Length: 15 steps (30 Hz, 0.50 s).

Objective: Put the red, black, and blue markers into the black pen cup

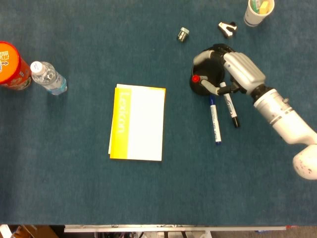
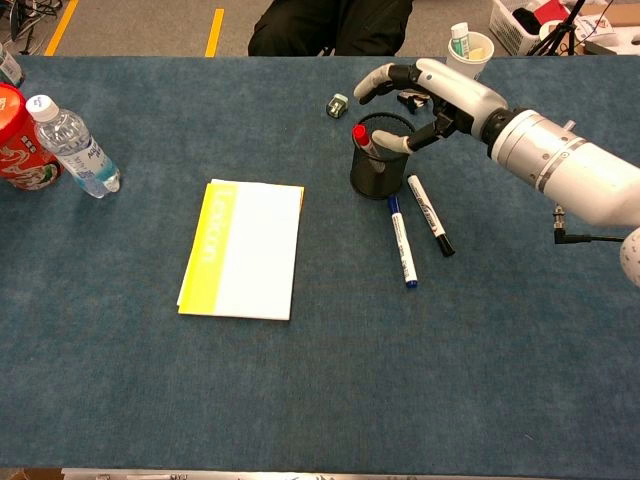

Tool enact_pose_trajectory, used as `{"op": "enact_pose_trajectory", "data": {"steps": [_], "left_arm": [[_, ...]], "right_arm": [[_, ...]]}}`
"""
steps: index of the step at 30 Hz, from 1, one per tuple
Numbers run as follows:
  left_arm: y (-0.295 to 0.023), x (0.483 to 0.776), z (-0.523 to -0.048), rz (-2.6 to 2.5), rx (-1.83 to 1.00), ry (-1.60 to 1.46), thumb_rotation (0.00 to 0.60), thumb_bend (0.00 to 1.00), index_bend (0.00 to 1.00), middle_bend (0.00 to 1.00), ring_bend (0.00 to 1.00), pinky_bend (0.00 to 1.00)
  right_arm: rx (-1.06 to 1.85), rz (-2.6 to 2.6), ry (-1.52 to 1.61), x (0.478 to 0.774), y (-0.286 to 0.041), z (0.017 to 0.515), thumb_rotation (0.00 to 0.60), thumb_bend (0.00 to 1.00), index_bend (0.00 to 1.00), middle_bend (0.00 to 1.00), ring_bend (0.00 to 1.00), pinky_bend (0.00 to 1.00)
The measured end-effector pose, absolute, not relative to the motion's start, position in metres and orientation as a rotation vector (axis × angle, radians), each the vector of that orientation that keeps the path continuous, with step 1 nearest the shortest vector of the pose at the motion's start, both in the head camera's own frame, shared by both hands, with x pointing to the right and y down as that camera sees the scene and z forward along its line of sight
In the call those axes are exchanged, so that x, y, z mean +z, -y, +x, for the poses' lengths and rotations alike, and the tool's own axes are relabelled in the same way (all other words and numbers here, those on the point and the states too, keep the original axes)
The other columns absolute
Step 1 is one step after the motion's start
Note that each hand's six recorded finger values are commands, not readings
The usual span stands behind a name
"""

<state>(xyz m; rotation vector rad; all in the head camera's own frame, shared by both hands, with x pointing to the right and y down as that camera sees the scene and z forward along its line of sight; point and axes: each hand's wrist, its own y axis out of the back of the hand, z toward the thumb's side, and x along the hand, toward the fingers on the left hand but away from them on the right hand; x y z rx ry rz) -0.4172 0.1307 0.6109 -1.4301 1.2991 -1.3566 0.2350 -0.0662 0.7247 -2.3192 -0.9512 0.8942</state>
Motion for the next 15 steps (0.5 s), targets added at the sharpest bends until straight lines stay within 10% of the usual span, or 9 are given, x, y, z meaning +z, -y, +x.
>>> {"op": "enact_pose_trajectory", "data": {"steps": [9, 15], "left_arm": [[-0.130, 0.609, -0.416, -1.427, -1.343, -1.297, 0.600, 0.48, 0.17, 0.21, 0.20, 0.20], [-0.130, 0.609, -0.414, -1.433, -1.337, -1.295, 0.600, 0.48, 0.17, 0.21, 0.20, 0.20]], "right_arm": [[0.814, -2.247, 0.919, 0.701, 0.063, 0.247, 0.600, 0.42, 0.07, 0.20, 0.09, 0.04], [0.740, -2.113, 0.743, 0.674, 0.041, 0.259, 0.600, 0.42, 0.28, 0.30, 0.13, 0.12]]}}
